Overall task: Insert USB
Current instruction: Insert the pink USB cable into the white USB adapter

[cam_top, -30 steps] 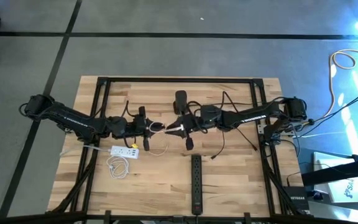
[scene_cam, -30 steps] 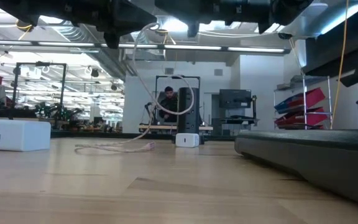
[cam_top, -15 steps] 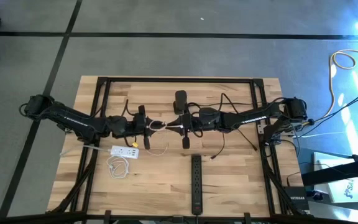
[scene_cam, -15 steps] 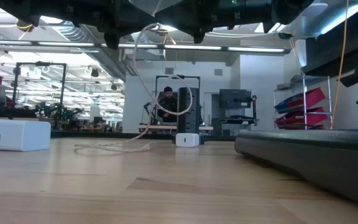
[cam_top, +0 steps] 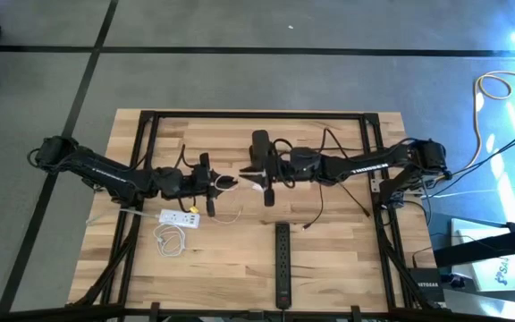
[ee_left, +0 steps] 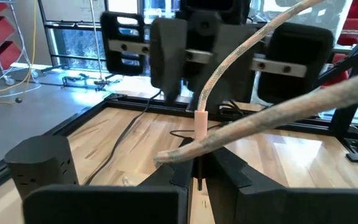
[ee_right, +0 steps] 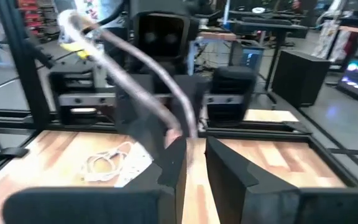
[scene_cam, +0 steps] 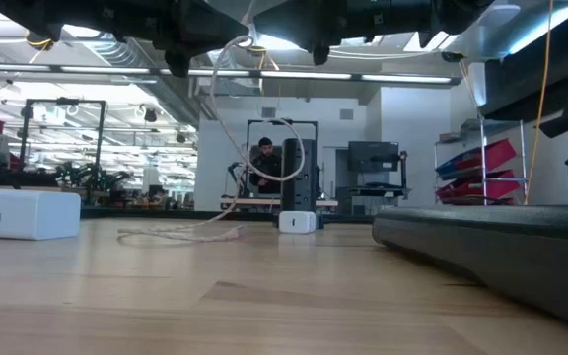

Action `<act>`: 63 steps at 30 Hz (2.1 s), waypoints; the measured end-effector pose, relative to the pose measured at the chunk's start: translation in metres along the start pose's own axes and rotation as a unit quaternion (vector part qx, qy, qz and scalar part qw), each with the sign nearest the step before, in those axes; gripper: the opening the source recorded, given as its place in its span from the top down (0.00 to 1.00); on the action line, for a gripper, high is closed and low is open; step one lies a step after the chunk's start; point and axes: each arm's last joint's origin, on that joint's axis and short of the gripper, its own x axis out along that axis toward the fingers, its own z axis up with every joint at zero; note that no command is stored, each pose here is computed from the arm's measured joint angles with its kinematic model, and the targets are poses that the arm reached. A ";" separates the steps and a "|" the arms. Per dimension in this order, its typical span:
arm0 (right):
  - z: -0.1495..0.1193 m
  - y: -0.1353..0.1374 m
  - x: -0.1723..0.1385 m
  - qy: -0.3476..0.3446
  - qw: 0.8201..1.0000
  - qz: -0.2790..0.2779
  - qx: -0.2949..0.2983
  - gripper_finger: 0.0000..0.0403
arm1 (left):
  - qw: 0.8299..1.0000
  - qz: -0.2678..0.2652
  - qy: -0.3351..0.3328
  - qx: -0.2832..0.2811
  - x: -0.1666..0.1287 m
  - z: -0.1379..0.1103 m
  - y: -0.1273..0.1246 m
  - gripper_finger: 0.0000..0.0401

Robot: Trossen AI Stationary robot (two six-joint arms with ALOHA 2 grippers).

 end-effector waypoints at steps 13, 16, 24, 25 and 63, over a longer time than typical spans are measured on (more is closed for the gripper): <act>0.000 0.000 0.001 -0.004 1.000 0.006 0.002 0.86 | 1.000 -0.001 0.000 -0.006 0.000 0.000 -0.001 0.96; 0.002 0.001 0.001 -0.016 1.000 0.018 0.001 0.86 | 1.000 -0.001 0.000 -0.006 0.000 0.000 -0.001 0.96; 0.001 0.002 0.001 -0.011 0.999 0.035 -0.001 0.86 | 1.000 0.003 0.000 -0.001 0.000 -0.001 -0.001 0.96; 0.001 0.002 0.001 -0.010 0.999 0.038 -0.001 0.86 | 1.000 0.004 0.000 -0.001 0.000 -0.001 -0.001 0.96; -0.002 0.000 0.016 0.005 1.000 0.024 0.001 0.85 | 1.000 0.004 0.001 0.003 0.000 -0.001 0.000 0.96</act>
